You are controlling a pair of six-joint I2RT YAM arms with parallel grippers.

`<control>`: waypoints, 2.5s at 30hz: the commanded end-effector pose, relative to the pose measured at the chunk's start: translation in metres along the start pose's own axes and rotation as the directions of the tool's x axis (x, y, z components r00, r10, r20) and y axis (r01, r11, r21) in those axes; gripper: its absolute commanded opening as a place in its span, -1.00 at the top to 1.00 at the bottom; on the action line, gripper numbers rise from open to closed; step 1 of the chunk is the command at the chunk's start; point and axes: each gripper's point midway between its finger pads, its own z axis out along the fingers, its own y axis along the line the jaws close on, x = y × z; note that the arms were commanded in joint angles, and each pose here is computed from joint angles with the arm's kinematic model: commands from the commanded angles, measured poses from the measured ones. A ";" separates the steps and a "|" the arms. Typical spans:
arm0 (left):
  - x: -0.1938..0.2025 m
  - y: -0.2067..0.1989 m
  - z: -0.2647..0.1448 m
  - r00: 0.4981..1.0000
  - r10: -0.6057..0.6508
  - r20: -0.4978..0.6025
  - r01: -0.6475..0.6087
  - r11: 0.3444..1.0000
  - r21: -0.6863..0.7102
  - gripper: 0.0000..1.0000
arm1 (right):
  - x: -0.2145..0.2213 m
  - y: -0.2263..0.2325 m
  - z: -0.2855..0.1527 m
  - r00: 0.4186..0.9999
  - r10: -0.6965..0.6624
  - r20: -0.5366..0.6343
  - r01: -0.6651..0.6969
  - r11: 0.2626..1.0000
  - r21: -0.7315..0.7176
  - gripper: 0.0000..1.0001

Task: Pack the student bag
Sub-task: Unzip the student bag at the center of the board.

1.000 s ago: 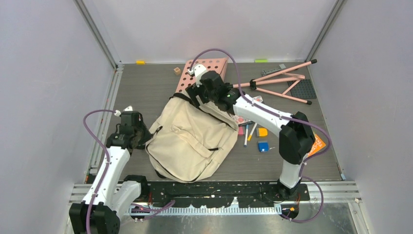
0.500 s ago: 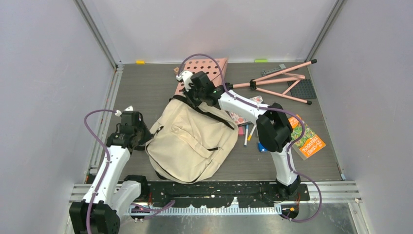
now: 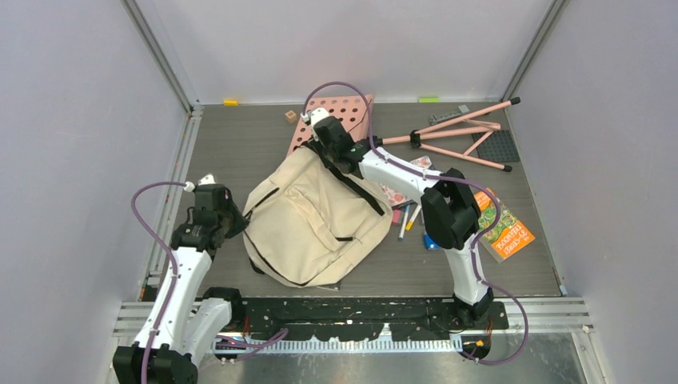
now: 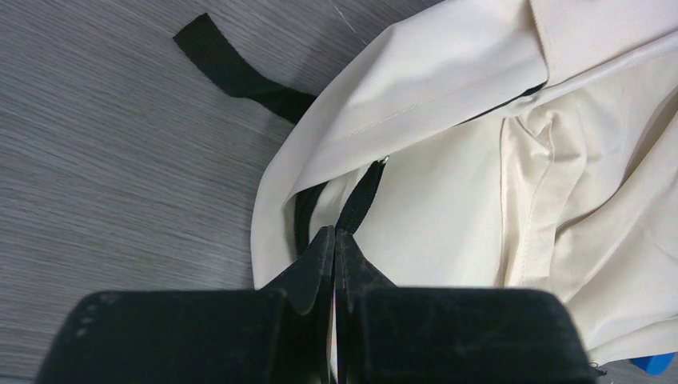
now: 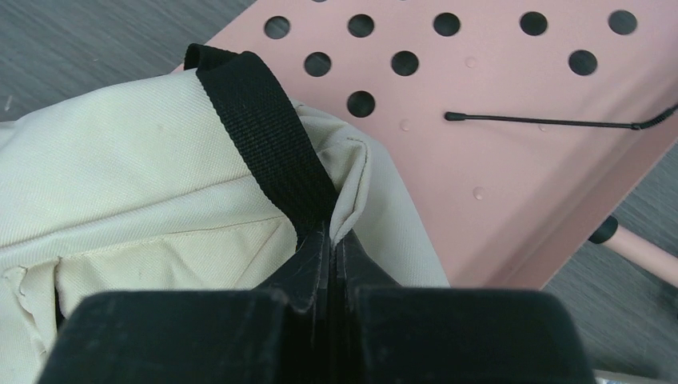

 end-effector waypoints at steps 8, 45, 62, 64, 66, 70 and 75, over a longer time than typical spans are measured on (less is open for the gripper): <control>0.001 0.007 -0.009 1.000 -0.003 0.002 0.003 1.000 -0.021 1.00 | -0.056 -0.106 -0.042 0.951 0.205 0.231 -0.282 0.881 0.380 0.99; -0.018 -0.006 -0.015 0.996 -0.055 0.073 0.054 0.998 0.023 1.00 | 0.013 0.099 -0.087 0.981 -0.179 0.074 0.187 0.973 -0.137 -0.71; -0.017 0.004 -0.019 0.994 -0.049 0.093 0.051 0.999 -0.018 1.00 | 0.005 0.068 -0.026 0.978 -0.204 0.047 0.187 0.952 0.242 0.96; -0.017 0.003 -0.021 0.993 -0.065 0.098 0.066 0.998 -0.007 1.00 | -0.001 0.061 -0.027 0.985 -0.163 0.053 0.144 0.954 0.263 0.99; -0.013 0.000 -0.022 0.992 -0.090 0.087 0.089 0.996 0.015 1.00 | -0.007 0.057 -0.027 0.989 -0.134 0.059 0.113 0.955 0.275 0.99; -0.004 0.002 -0.023 0.992 -0.105 0.076 0.103 0.994 0.026 1.00 | -0.010 0.052 -0.021 0.993 -0.111 0.048 0.092 0.951 0.297 0.99; 0.004 0.004 -0.020 0.994 -0.099 0.052 0.098 0.995 0.028 1.00 | -0.018 0.057 -0.019 0.994 -0.095 0.053 0.078 0.961 0.264 0.99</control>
